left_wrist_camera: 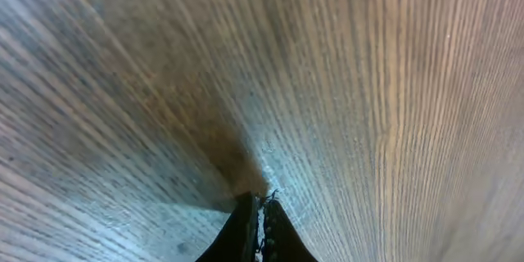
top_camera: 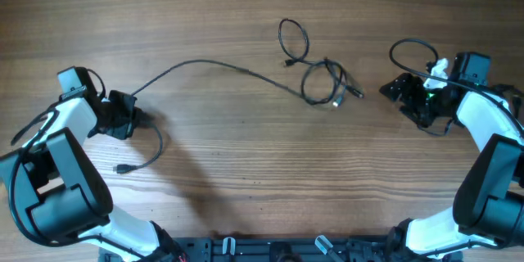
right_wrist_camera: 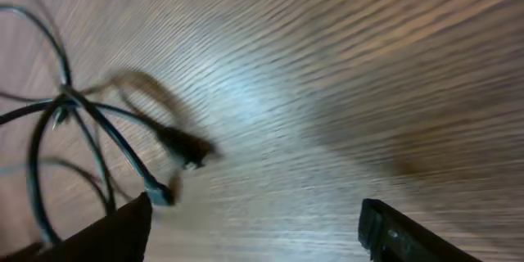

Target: Untangle cables

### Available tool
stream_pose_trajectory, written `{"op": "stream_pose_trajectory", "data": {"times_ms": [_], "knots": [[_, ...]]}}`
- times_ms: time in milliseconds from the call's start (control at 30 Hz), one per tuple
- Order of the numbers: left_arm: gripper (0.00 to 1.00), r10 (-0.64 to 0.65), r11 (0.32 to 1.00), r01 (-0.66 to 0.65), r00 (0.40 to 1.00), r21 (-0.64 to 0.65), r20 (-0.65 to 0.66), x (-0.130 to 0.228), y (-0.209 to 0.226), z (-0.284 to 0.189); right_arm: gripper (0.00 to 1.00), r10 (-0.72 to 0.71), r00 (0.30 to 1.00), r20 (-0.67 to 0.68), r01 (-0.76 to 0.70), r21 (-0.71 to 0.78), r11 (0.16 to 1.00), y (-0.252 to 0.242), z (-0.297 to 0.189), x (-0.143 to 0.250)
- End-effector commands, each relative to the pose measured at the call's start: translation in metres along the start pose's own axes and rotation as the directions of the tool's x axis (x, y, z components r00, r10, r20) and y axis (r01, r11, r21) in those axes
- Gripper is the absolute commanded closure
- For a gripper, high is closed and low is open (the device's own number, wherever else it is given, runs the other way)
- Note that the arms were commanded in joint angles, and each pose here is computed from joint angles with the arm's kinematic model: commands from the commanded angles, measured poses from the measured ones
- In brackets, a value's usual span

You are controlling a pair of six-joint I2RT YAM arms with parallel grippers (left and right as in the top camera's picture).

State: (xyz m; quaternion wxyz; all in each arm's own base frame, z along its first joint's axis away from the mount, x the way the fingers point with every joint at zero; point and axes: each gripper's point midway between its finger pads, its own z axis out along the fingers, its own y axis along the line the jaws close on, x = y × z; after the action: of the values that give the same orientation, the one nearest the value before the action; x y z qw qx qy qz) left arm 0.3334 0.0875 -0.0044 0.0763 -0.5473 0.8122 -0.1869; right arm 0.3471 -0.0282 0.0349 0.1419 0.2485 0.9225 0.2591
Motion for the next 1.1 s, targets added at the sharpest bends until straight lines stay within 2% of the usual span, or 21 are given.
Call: {"op": "stream_pose_trajectory", "data": {"times_ms": [0,33,100,200,233,300,333,400,467,533,633,700,733,800,900,933,1067], "knots": [[0.96,0.011,0.998,-0.009,1.000,-0.061,0.028,0.002,0.006,0.009,0.15,-0.095,0.995,-0.037,0.089,-0.137,0.987,0.027,-0.001,0.011],[0.96,0.015,0.998,-0.013,1.000,-0.061,0.027,0.002,0.005,0.010,0.15,-0.108,0.993,-0.047,0.099,-0.164,0.981,0.034,0.000,0.014],[0.96,0.028,0.998,-0.027,0.999,-0.057,0.026,0.005,0.002,0.011,0.23,-0.201,0.977,-0.076,0.173,-0.273,0.946,0.063,0.003,0.029],[0.96,0.050,0.998,-0.048,0.998,-0.051,0.026,0.009,-0.003,0.013,0.28,-0.300,0.949,-0.101,0.249,-0.347,0.904,0.096,0.013,0.048],[0.96,0.056,0.997,-0.054,0.998,-0.049,0.026,0.010,-0.005,0.014,0.34,-0.346,0.932,-0.107,0.279,-0.397,0.874,0.113,0.015,0.058],[0.96,0.066,0.997,-0.065,0.998,-0.048,0.024,0.012,-0.007,0.015,0.59,-0.406,0.906,-0.117,0.306,-0.481,0.822,0.138,0.016,0.075],[0.96,0.070,0.996,-0.069,0.997,-0.048,0.022,0.013,-0.008,0.015,0.66,-0.414,0.899,-0.140,0.289,-0.519,0.804,0.149,0.015,0.085],[0.96,0.074,0.996,-0.073,0.997,-0.048,0.020,0.014,-0.009,0.016,0.75,-0.352,0.908,-0.228,0.199,-0.505,0.840,0.154,0.017,0.099],[0.96,0.074,0.996,-0.073,0.997,-0.048,0.021,0.014,-0.009,0.016,0.88,-0.208,0.921,-0.329,0.066,-0.394,0.917,0.145,0.024,0.109],[0.96,0.074,0.996,-0.073,0.997,-0.048,0.020,0.014,-0.009,0.016,0.91,-0.179,0.913,-0.366,0.040,-0.357,0.933,0.144,0.027,0.118],[0.96,0.074,0.996,-0.073,0.997,-0.041,0.015,0.015,-0.010,0.016,0.91,-0.233,0.893,-0.384,0.081,-0.373,0.924,0.156,0.031,0.134],[0.96,0.074,0.996,-0.073,0.997,-0.042,0.015,0.015,-0.010,0.016,0.84,-0.247,0.874,-0.420,0.084,-0.369,0.926,0.164,0.034,0.151],[0.96,0.074,0.996,-0.073,0.997,-0.042,0.015,0.015,-0.010,0.016,0.77,-0.242,0.870,-0.429,0.087,-0.348,0.933,0.165,0.037,0.156],[0.96,0.074,0.996,-0.073,0.997,-0.042,0.015,0.016,-0.010,0.016,0.76,-0.180,0.892,-0.415,0.077,-0.251,0.965,0.161,0.048,0.156],[0.96,0.074,0.997,-0.074,0.997,-0.028,0.002,0.018,-0.012,0.016,0.77,-0.288,0.891,-0.351,0.108,-0.453,0.885,0.206,0.043,0.150],[0.96,0.074,0.997,-0.074,0.997,-0.029,0.003,0.018,-0.012,0.016,0.77,-0.304,0.903,-0.304,0.131,-0.478,0.868,0.217,0.044,0.143],[0.96,0.073,0.997,-0.073,0.997,-0.030,0.002,0.018,-0.012,0.016,0.74,-0.290,0.953,-0.088,0.241,-0.361,0.901,0.217,0.063,0.105]]}}
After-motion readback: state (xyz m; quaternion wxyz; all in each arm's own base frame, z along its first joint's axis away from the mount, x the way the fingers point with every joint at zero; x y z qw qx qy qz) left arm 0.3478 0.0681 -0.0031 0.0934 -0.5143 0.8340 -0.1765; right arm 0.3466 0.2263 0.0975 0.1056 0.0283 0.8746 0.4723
